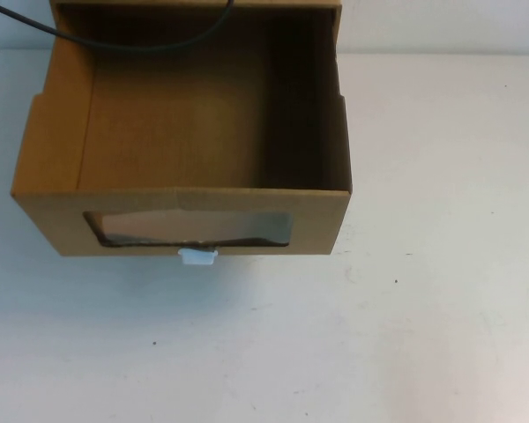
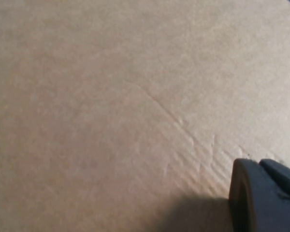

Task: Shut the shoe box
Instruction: Press the shoe box with left arm, then close the shoe box with your right arm

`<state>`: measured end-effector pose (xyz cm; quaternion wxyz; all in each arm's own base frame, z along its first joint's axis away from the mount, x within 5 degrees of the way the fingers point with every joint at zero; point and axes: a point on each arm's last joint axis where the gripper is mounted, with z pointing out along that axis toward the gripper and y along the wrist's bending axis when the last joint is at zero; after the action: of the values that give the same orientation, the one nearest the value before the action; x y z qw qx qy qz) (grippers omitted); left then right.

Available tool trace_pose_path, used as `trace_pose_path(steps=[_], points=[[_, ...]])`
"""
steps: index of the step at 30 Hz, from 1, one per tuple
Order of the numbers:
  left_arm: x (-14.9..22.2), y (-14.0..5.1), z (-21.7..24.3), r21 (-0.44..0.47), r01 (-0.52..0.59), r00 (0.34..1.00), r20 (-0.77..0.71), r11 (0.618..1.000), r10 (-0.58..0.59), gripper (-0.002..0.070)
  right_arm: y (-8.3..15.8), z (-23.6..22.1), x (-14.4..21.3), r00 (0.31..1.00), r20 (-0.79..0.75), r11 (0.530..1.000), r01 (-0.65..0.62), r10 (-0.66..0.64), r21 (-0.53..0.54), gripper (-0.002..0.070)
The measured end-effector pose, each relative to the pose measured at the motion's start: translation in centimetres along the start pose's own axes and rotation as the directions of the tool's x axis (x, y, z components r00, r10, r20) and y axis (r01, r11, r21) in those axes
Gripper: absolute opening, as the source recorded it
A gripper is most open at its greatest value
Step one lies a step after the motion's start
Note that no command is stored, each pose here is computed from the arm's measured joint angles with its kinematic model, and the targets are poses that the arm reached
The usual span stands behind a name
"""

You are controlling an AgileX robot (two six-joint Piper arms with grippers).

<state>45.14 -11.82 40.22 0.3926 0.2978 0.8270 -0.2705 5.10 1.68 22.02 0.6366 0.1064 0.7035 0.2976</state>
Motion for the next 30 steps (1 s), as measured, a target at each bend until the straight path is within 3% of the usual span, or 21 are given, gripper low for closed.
trace_pose_path(steps=[5,10,14,17,22,30], points=[[0.0,0.1,0.0,0.001,0.003,1.0,0.004,1.0,-0.003,-0.0006,2.7,0.1,-2.7,0.97,-0.244,0.998,0.01,0.005,0.06,-0.0013],[0.0,0.2,-0.1,-0.001,0.006,1.0,0.006,1.0,-0.006,-0.0006,5.2,1.9,-5.5,0.865,-0.497,0.988,0.129,-0.072,0.082,-0.0013],[0.0,0.3,-0.2,-0.002,0.008,1.0,0.006,1.0,-0.008,-0.0006,7.1,5.1,-7.4,0.758,-0.632,0.978,0.208,-0.161,0.0,-0.0011],[0.0,0.3,-0.2,-0.002,0.019,1.0,0.006,1.0,-0.019,-0.0006,8.2,8.1,-7.7,0.679,-0.706,0.977,0.192,-0.202,-0.096,-0.0011],[0.0,0.3,-0.2,-0.002,0.02,1.0,0.006,1.0,-0.02,-0.0006,9.7,12.9,-6.8,0.57,-0.775,0.962,0.173,-0.273,-0.212,-0.0011],[0.0,0.2,-0.2,0.001,0.021,1.0,0.008,1.0,-0.021,-0.0006,14.1,16.0,-1.4,0.454,-0.776,0.899,0.243,-0.437,-0.364,-0.0011]])
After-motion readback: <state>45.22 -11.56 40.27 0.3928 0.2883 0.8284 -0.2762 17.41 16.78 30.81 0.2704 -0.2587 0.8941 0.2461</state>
